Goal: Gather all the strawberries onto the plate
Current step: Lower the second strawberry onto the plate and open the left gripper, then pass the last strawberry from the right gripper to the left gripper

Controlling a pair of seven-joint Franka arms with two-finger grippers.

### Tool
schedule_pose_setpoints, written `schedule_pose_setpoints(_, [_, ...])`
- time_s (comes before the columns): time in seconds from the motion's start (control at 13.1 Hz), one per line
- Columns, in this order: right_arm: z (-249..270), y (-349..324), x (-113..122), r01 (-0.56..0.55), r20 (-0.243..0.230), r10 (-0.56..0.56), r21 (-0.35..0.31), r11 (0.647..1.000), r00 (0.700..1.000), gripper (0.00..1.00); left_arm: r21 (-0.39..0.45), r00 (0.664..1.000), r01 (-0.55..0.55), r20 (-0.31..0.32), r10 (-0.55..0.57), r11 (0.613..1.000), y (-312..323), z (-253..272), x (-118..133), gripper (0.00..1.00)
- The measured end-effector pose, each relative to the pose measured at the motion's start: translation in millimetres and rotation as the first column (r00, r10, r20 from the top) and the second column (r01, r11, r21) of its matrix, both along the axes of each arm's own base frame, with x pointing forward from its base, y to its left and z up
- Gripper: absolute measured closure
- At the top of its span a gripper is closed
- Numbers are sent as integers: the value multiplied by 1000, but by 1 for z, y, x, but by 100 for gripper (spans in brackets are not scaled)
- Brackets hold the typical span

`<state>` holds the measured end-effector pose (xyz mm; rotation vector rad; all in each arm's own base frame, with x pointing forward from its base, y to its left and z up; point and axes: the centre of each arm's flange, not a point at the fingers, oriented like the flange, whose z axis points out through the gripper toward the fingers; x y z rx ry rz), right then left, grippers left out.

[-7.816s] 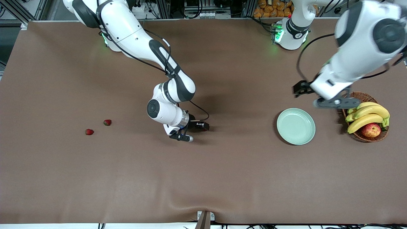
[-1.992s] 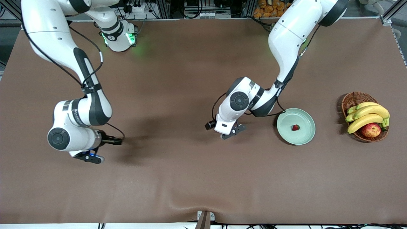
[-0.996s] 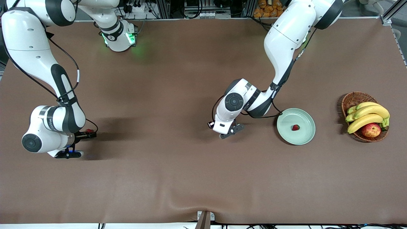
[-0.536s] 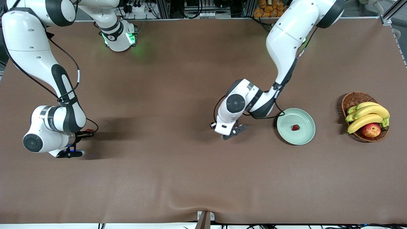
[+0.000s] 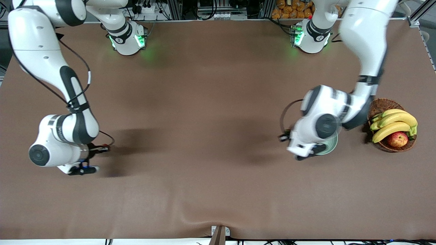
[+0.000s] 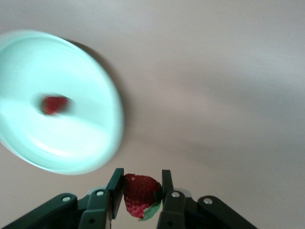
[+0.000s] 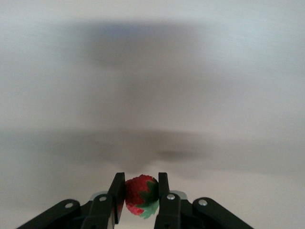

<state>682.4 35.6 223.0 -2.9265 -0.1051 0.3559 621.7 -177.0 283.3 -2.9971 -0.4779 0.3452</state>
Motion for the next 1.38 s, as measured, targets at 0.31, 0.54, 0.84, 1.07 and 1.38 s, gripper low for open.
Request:
schedule_pose_setpoints(0.31, [17,186,-26,234,-149,-198,290,928,969,67,90,998,46,-50,-41,995,68,-50,-22,63])
schedule_pose_setpoints(0.54, [8,311,-64,327,-171,-284,345,879,943,67,78,998,56,-39,-53,995,65,-65,-31,46])
schedule_pose_setpoints(0.84, [-37,401,-113,447,-159,-418,371,814,894,67,72,998,53,21,-55,996,63,-33,-23,6])
schedule_pose_setpoints(1.07, [-60,413,-126,459,-156,-433,356,814,888,61,-17,996,49,71,-48,999,21,2,-18,0])
schedule_pose_setpoints(1.38, [-49,396,-107,476,-138,-459,367,799,878,17,-132,997,-47,60,55,990,-61,10,-20,0])
